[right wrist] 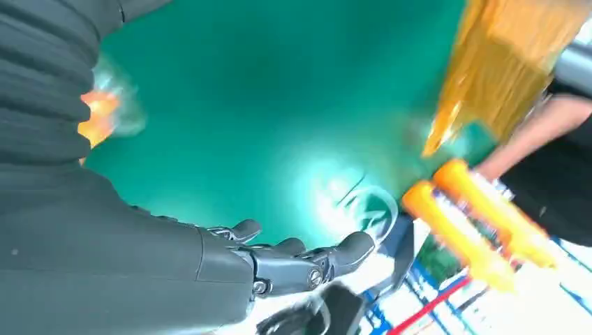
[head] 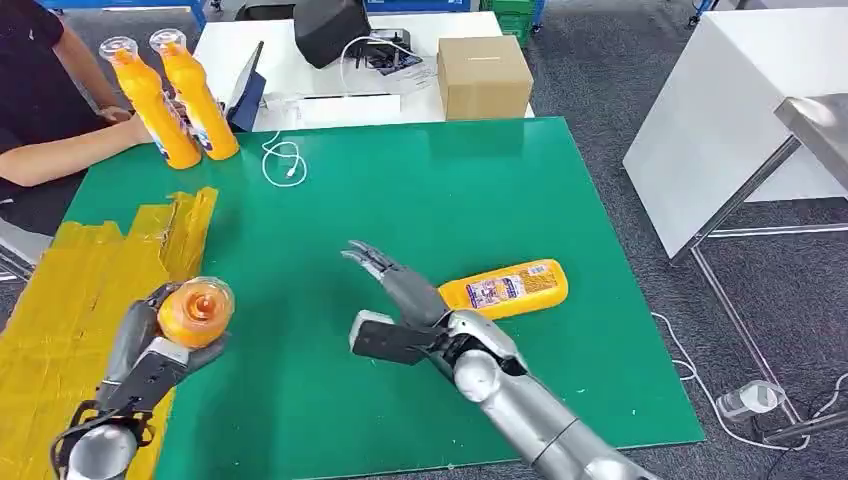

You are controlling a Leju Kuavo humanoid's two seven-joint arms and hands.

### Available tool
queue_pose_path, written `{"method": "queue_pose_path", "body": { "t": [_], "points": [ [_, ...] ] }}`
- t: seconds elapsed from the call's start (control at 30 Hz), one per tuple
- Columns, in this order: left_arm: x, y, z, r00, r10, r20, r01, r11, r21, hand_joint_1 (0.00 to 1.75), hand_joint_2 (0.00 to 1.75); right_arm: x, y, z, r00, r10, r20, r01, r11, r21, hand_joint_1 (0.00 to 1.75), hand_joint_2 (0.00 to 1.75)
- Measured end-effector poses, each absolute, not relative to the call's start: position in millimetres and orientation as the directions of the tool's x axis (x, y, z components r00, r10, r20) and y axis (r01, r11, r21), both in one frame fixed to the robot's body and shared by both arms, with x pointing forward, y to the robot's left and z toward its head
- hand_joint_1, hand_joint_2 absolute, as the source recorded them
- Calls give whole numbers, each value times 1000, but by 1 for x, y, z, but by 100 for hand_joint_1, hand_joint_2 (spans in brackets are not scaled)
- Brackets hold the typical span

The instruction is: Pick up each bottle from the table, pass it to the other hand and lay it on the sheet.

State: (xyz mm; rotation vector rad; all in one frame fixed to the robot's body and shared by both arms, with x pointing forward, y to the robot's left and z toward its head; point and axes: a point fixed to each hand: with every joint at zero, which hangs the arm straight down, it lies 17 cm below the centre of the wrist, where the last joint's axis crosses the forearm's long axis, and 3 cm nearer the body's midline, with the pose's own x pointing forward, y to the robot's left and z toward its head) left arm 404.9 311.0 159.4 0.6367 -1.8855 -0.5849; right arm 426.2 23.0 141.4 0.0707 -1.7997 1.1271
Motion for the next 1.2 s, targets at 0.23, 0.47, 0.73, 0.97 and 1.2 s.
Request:
{"method": "queue_pose_path", "body": {
  "t": [0.23, 0.47, 0.73, 0.97, 1.2],
  "points": [
    [402, 374, 108, -145, -857, 495, -168, 514, 841, 175, 175, 438, -20, 151, -545, 437, 716, -452, 566, -689, 0, 175],
    [401, 399, 82, -92, -888, 450, -128, 458, 879, 175, 175, 441, -39, 146, -543, 461, 702, -458, 538, -708, 0, 175],
    [407, 404, 62, -62, -908, 414, -70, 418, 906, 0, 0, 445, -43, 140, -534, 482, 694, -480, 503, -719, 0, 175],
    [415, 402, 41, -58, -912, 405, -2, 406, 914, 0, 0, 468, -63, 123, -509, 566, 648, -502, 416, -758, 0, 175],
    [414, 400, 27, -65, -909, 411, 57, 408, 911, 0, 0, 481, -85, 101, -474, 635, 610, -513, 364, -778, 0, 175]
  ]
}}
